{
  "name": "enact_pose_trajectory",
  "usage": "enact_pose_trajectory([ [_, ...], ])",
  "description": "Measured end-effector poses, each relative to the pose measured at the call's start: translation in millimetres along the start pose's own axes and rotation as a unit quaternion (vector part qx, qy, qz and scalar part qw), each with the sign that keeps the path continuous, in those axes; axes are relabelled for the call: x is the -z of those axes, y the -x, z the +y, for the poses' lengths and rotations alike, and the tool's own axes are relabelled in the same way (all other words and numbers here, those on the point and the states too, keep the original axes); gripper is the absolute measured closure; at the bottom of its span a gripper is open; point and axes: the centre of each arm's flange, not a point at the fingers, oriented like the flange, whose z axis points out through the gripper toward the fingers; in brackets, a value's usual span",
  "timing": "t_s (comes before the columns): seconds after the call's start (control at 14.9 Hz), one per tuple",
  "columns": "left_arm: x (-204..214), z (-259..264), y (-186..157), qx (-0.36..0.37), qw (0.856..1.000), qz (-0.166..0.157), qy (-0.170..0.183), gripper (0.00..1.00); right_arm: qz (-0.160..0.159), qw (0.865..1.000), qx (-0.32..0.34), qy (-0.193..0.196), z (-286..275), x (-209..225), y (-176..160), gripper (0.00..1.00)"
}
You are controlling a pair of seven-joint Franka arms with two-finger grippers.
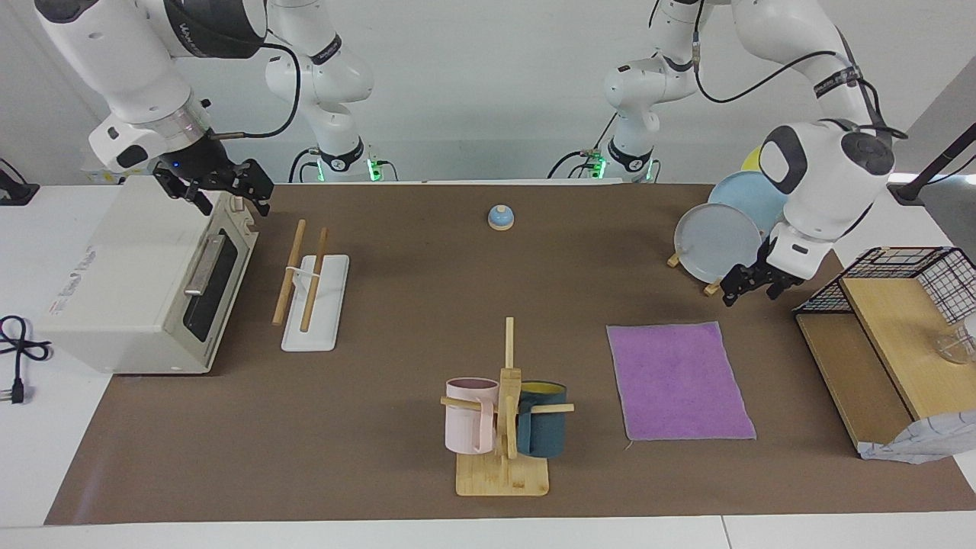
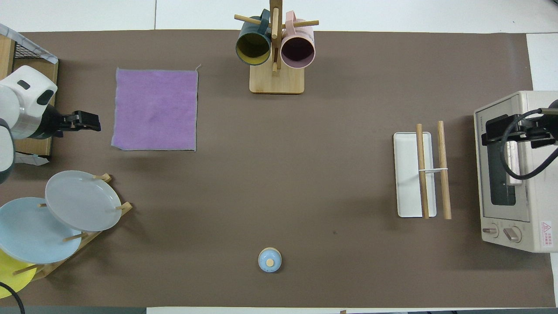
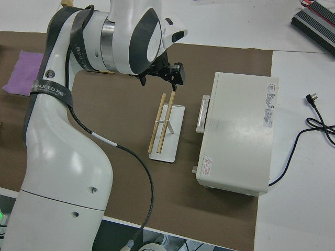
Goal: Fold towel and hang on rack
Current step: 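Move the left gripper to the near edge of the purple towel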
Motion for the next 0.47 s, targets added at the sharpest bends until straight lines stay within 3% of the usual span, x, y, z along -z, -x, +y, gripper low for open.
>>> enact_pose_trajectory([
  [0.2, -47, -13, -6, 0.009, 1.0, -0.021, 0.005, 0.01, 0.0, 1.0, 0.0, 0.0, 0, 0, 0, 0.0],
  [0.47, -78, -14, -12, 0.022, 0.999, -0.031, 0.024, 0.08, 0.0, 1.0, 0.0, 0.0, 0, 0, 0, 0.0],
])
